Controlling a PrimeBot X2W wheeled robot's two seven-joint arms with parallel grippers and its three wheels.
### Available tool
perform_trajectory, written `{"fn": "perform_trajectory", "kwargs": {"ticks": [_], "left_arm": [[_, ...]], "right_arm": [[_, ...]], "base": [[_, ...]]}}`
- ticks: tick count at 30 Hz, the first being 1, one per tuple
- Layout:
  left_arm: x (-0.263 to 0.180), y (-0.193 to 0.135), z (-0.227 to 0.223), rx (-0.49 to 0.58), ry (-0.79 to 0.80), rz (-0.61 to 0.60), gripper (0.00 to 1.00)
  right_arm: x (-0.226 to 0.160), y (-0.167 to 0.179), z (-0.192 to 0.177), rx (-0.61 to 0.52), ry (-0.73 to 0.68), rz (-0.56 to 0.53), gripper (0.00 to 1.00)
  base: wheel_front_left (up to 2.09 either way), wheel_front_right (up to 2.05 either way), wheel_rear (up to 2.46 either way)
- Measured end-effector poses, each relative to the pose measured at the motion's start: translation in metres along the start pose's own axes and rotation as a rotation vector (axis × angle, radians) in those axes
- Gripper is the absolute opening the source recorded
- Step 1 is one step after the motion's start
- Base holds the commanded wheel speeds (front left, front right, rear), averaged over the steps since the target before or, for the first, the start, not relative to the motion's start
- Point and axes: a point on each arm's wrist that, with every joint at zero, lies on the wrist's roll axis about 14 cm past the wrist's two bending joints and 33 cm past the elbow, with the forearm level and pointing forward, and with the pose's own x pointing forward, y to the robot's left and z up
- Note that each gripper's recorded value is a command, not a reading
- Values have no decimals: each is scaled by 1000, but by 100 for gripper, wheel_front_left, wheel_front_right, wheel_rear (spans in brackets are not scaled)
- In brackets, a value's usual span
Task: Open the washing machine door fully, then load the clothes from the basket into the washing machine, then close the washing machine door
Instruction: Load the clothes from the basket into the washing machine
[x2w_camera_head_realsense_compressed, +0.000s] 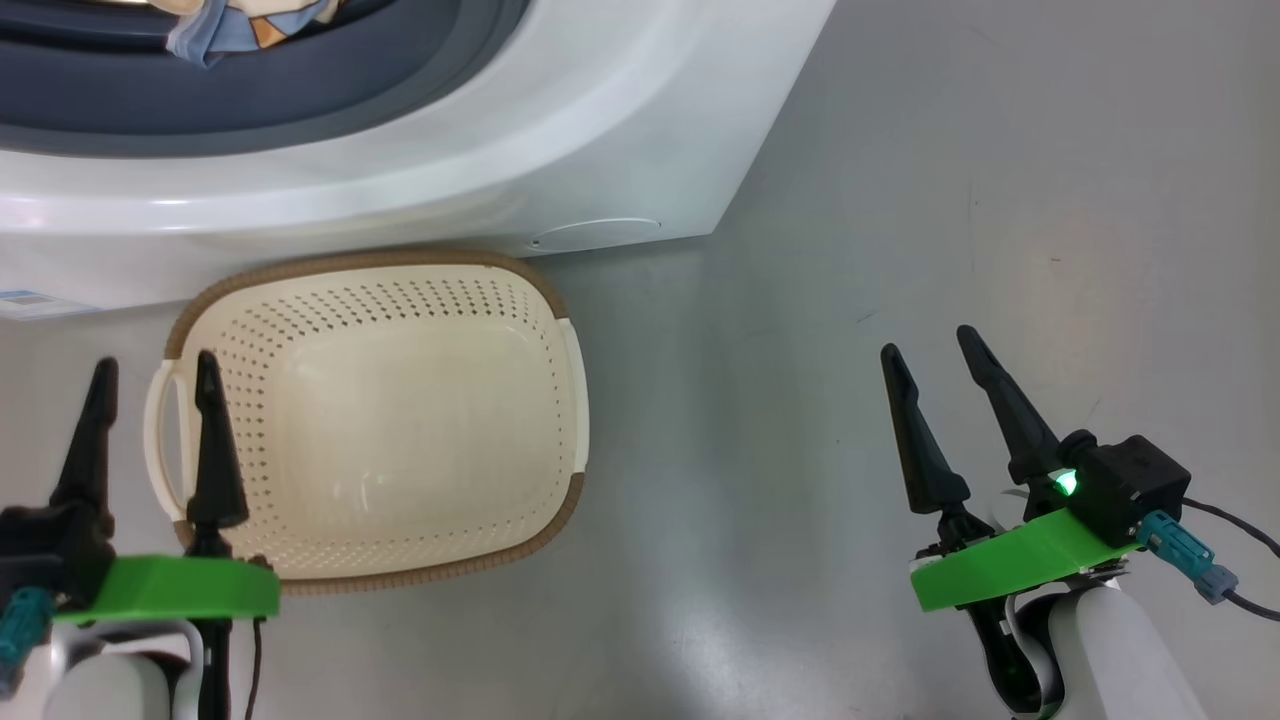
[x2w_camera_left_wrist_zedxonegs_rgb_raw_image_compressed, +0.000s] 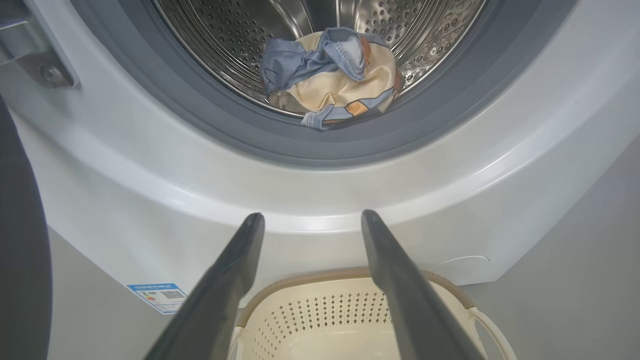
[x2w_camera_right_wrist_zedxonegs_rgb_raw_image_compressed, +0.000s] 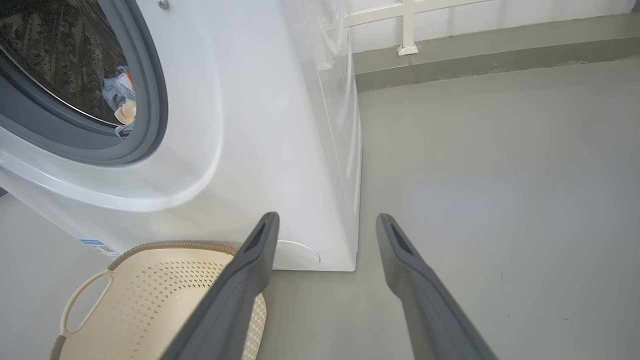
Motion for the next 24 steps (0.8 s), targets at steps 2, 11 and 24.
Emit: {"fn": "perform_trajectory", "kwargs": {"ticks": [2, 11, 24], "left_arm": [[-4, 2, -4, 1, 15, 6, 100], [-24, 11, -24, 9, 83, 35, 100], [-30, 12, -31, 1, 108, 48, 100]], "right_arm": [[0, 0, 0, 0, 0, 1, 100], [1, 1, 0, 0, 0, 3, 100], [1, 2, 1, 1, -3, 6, 100]], "base": [[0, 0, 0], [0, 0, 0], [0, 0, 0]]}}
